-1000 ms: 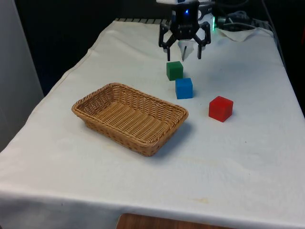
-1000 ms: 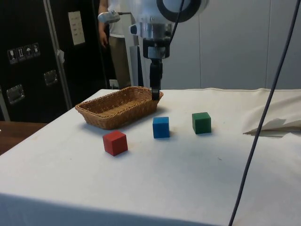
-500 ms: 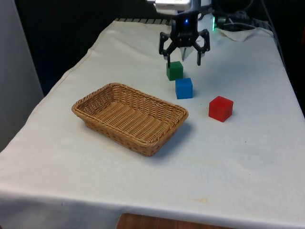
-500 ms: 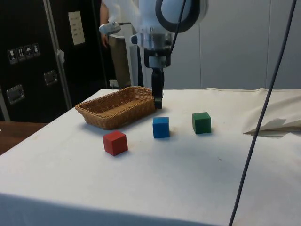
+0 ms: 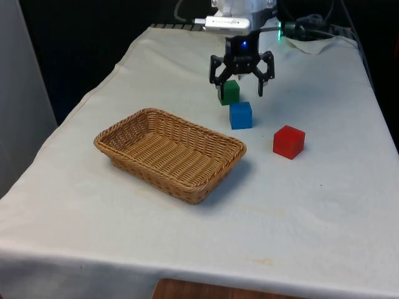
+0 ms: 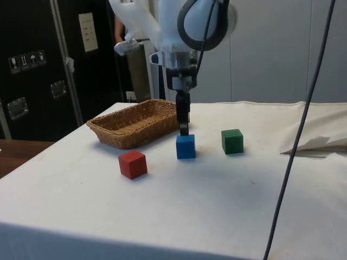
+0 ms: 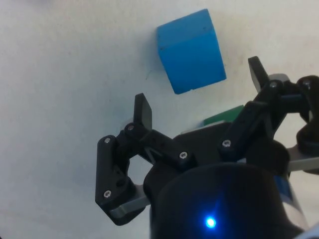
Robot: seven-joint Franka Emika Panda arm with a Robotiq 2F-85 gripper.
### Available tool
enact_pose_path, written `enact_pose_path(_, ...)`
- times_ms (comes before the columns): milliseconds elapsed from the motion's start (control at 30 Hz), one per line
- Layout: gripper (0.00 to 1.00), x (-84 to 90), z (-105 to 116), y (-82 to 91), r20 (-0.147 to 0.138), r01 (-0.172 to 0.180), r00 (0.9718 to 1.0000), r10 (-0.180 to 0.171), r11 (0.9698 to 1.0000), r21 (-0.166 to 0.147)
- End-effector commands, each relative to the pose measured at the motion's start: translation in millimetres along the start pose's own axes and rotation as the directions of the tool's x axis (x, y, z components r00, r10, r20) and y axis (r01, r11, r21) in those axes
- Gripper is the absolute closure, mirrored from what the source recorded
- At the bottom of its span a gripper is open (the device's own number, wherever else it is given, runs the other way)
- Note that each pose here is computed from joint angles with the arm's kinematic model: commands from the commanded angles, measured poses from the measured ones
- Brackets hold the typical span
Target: Pick up the blue cube and place it into the basket.
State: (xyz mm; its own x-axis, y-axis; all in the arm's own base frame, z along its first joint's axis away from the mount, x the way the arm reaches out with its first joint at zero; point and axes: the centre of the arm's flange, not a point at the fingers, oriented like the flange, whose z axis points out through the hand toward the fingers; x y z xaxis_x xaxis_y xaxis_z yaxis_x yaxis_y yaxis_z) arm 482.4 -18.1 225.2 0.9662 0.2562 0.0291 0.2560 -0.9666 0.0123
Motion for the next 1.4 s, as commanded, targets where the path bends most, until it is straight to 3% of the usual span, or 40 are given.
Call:
enact_pose_path(0, 0.0, 0.0, 2, -1.0, 0.002, 0.002, 1.0, -0.002, 1.0, 0.001)
enact_pose_path(567, 0.0, 4.1, 24, -8.6, 0.008, 0.004, 1.0, -0.004, 1.0, 0.005)
enact_pose_path(833, 0.0, 6.1, 40, -5.9, 0.015, 0.01, 0.9998, -0.01, 0.9999, -0.007)
enact_pose_path(867, 0.0, 5.2, 38, -6.8, 0.02, 0.009, 0.9998, -0.009, 1.0, 0.003)
enact_pose_path(900, 0.0, 6.0, 42, -5.5, 0.015, 0.009, 0.9998, -0.009, 0.9999, -0.009)
enact_pose_path(1133, 0.0, 6.2, 55, -4.0, 0.011, 0.012, 0.9999, -0.011, 0.9998, -0.018)
enact_pose_path(1167, 0.0, 5.6, 53, -5.6, 0.015, 0.012, 0.9998, -0.012, 0.9999, -0.003)
enact_pose_path(1200, 0.0, 6.2, 56, -4.5, 0.01, 0.013, 0.9999, -0.013, 0.9997, -0.019)
enact_pose_path(1367, 0.0, 5.6, 63, -4.5, 0.006, 0.014, 0.9999, -0.014, 0.9997, -0.021)
